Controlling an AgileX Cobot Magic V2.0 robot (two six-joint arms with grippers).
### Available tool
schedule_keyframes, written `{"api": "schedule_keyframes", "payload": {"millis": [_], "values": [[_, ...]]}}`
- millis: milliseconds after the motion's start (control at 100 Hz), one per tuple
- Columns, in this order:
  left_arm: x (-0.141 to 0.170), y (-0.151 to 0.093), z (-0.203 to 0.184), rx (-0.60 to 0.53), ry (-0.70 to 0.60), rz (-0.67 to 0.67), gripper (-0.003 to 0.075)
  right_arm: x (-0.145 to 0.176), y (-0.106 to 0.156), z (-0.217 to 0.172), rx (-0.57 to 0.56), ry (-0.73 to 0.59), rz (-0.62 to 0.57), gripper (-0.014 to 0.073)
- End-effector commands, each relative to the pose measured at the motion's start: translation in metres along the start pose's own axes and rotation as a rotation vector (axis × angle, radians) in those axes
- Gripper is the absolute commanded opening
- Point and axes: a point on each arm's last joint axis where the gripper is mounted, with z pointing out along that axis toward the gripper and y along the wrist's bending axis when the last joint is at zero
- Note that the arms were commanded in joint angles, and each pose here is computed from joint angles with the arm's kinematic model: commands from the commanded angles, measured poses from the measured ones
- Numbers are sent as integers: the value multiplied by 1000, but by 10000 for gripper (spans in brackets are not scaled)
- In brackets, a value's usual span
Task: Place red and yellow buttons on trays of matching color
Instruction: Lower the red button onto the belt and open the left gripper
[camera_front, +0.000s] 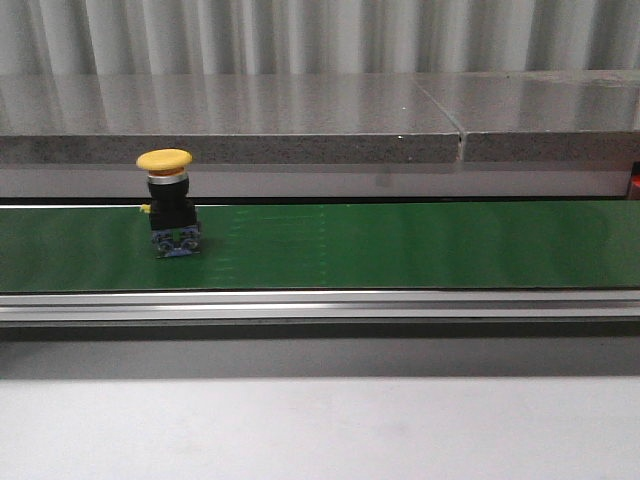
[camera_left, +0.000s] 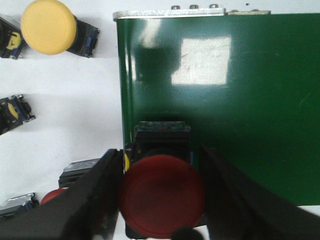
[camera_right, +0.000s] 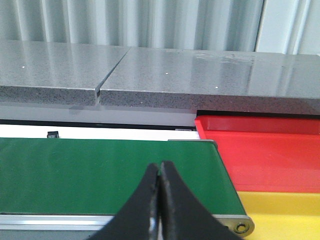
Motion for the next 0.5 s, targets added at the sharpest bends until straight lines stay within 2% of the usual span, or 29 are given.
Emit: {"api": "schedule_keyframes", "payload": {"millis": [0, 70, 190, 250, 380, 490], "values": [[-6, -5, -18, 5, -79, -2, 258, -9, 1, -2, -10, -92, -13, -66], [-6, -5, -15, 7, -68, -3, 306, -9, 1, -2, -10, -92, -13, -66], [-8, -6, -14, 25, -82, -12, 465, -9, 1, -2, -10, -92, -13, -66], [-10, -8, -18, 42, -120, -23, 508, -9, 1, -2, -10, -92, -13, -66], [-14, -13, -33, 63, -237, -30, 512, -9, 1, -2, -10, -92, -13, -66], [-11, -28, -54, 68, -321, 9, 494, -9, 1, -2, -10, -92, -13, -66]]}}
